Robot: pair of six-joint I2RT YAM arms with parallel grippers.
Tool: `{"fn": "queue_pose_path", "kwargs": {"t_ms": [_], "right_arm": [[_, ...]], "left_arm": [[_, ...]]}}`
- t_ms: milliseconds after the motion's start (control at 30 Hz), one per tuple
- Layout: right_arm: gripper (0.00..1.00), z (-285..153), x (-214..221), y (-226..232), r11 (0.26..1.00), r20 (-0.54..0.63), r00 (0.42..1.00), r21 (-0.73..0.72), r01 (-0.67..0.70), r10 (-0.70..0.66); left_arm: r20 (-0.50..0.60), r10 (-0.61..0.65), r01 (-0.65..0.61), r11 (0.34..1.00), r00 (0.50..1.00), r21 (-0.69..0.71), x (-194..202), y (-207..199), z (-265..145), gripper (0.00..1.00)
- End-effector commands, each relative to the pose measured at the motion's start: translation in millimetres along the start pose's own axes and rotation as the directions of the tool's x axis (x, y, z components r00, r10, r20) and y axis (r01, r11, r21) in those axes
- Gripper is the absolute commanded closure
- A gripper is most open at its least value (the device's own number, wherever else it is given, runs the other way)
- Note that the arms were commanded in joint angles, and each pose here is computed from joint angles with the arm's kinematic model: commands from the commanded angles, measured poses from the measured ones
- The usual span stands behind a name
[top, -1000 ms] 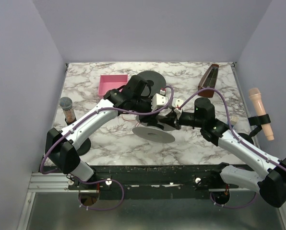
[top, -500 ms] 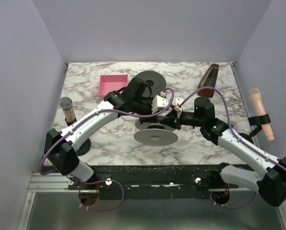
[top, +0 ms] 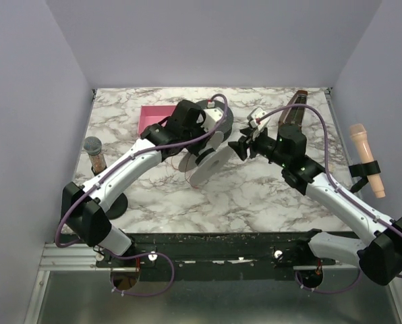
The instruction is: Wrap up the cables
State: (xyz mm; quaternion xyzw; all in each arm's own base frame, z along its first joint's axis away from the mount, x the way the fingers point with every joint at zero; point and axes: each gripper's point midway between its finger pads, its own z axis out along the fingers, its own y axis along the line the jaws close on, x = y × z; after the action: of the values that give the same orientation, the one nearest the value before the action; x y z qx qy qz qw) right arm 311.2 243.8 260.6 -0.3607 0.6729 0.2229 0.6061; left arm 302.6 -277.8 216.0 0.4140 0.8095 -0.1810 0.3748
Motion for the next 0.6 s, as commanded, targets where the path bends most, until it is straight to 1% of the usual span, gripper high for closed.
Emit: {"fn": "queue_pose_path", "kwargs": {"t_ms": [0,67,133,167,233,367,567], "right_arm": [[0.32,-2.0,-18.6,-39.9,0.983,0.023,0.998,0.175,-0.055,0.052],[0.32,-1.2,-22.7,-40.6,0.984,0.032,0.998,0.168,-0.058,0.053],[0.31,0.5,-26.9,-39.3,0.986,0.042,0.998,0.154,-0.062,0.057],[0.32,1.3,-29.0,-38.7,0.987,0.047,0.997,0.148,-0.063,0.056],[0.31,3.3,-30.7,-35.6,0.990,0.056,0.997,0.128,-0.064,0.057],[0.32,3.9,-37.4,-21.1,0.998,0.102,0.994,0.045,-0.050,0.045],[0.32,1.6,-40.6,6.1,0.996,0.199,0.980,-0.091,0.018,0.000]], "left_arm": [[0.184,-0.074,0.128,0.945,0.980,-0.301,-61.2,56.2,-43.9,1.00],[0.210,-0.083,0.160,0.910,0.974,-0.382,-70.0,73.9,-57.2,1.00],[0.236,-0.103,0.198,0.883,0.966,-0.427,-75.9,87.0,-70.3,1.00],[0.262,-0.145,0.249,0.869,0.954,-0.427,-77.7,89.9,-74.2,1.00],[0.280,-0.177,0.288,0.857,0.943,-0.428,-78.3,95.2,-79.8,1.00],[0.316,-0.180,0.312,0.844,0.931,-0.437,-87.5,104.1,-92.8,1.00],[0.372,-0.146,0.321,0.823,0.917,-0.469,-113.0,117.0,-114.7,1.00]]}}
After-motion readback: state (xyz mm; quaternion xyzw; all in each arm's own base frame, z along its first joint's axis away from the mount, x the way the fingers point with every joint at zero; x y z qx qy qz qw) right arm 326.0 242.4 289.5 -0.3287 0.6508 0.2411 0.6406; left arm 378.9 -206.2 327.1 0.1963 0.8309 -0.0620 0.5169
